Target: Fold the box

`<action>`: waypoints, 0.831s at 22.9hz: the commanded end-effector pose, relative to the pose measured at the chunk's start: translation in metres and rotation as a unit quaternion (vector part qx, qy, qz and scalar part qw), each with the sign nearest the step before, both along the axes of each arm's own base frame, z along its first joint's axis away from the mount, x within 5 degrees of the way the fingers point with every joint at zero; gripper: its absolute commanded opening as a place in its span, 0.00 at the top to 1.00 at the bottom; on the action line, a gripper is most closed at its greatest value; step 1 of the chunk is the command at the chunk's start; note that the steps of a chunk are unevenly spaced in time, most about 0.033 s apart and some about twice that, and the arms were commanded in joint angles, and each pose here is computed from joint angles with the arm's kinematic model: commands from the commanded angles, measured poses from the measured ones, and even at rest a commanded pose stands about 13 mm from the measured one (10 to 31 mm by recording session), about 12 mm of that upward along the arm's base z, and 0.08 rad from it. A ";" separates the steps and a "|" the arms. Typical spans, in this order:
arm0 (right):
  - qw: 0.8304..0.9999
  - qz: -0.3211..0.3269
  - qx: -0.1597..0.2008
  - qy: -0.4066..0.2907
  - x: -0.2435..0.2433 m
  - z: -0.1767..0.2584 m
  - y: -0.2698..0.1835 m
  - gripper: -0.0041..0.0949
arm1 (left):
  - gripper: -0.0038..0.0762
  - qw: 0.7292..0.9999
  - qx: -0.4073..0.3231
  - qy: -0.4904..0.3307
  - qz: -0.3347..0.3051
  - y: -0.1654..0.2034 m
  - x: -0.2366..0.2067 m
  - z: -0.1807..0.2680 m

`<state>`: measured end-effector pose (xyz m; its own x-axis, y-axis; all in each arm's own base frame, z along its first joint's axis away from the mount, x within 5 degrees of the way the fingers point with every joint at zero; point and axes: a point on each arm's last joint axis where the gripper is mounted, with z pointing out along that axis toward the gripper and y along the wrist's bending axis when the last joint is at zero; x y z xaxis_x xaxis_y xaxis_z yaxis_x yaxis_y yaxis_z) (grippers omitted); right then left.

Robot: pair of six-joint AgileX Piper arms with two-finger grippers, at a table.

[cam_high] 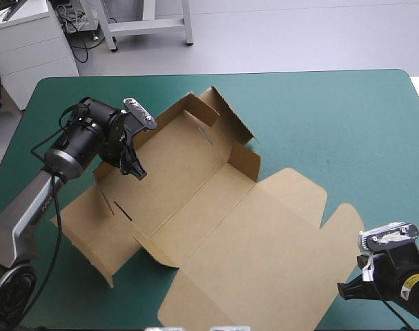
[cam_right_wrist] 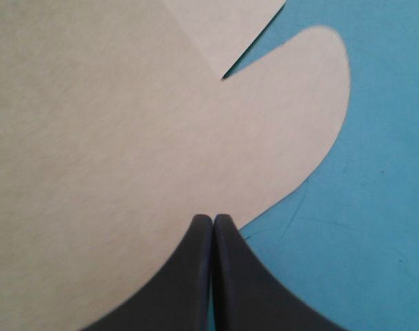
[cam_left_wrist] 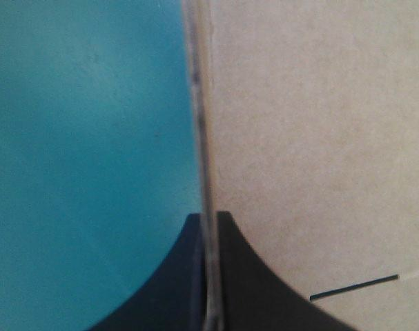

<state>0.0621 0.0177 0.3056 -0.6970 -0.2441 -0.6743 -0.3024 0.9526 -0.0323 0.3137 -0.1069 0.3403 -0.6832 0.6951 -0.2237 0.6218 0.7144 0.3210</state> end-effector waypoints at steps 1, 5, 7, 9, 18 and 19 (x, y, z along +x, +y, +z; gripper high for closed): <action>1.000 -0.001 0.012 -0.022 0.003 0.008 0.001 0.98 | 0.99 0.993 0.073 -0.066 -0.059 -0.012 -0.011 0.028; 1.000 0.000 0.013 -0.020 0.002 0.008 0.002 0.98 | 0.99 0.976 0.109 -0.137 -0.133 -0.045 -0.011 0.030; 1.000 0.000 0.014 -0.019 0.002 0.008 0.002 0.98 | 0.99 0.964 0.107 -0.175 -0.170 -0.063 -0.013 0.033; 1.000 0.000 0.015 -0.019 0.002 0.008 0.002 0.98 | 0.99 0.955 0.116 -0.195 -0.194 -0.076 -0.017 0.035; 1.000 0.002 0.023 -0.016 0.002 0.008 0.003 0.98 | 0.99 0.911 0.125 -0.297 -0.258 -0.126 -0.044 0.049; 1.000 0.002 0.023 -0.016 0.002 0.008 0.003 0.98 | 0.99 0.908 0.124 -0.301 -0.264 -0.129 -0.047 0.050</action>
<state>0.0603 0.0198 0.3047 -0.7121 -0.2304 -0.6632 -0.3085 0.9512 0.0008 0.2765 -0.2340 0.3596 -0.1201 0.9777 -0.1720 0.6107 0.2094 0.7637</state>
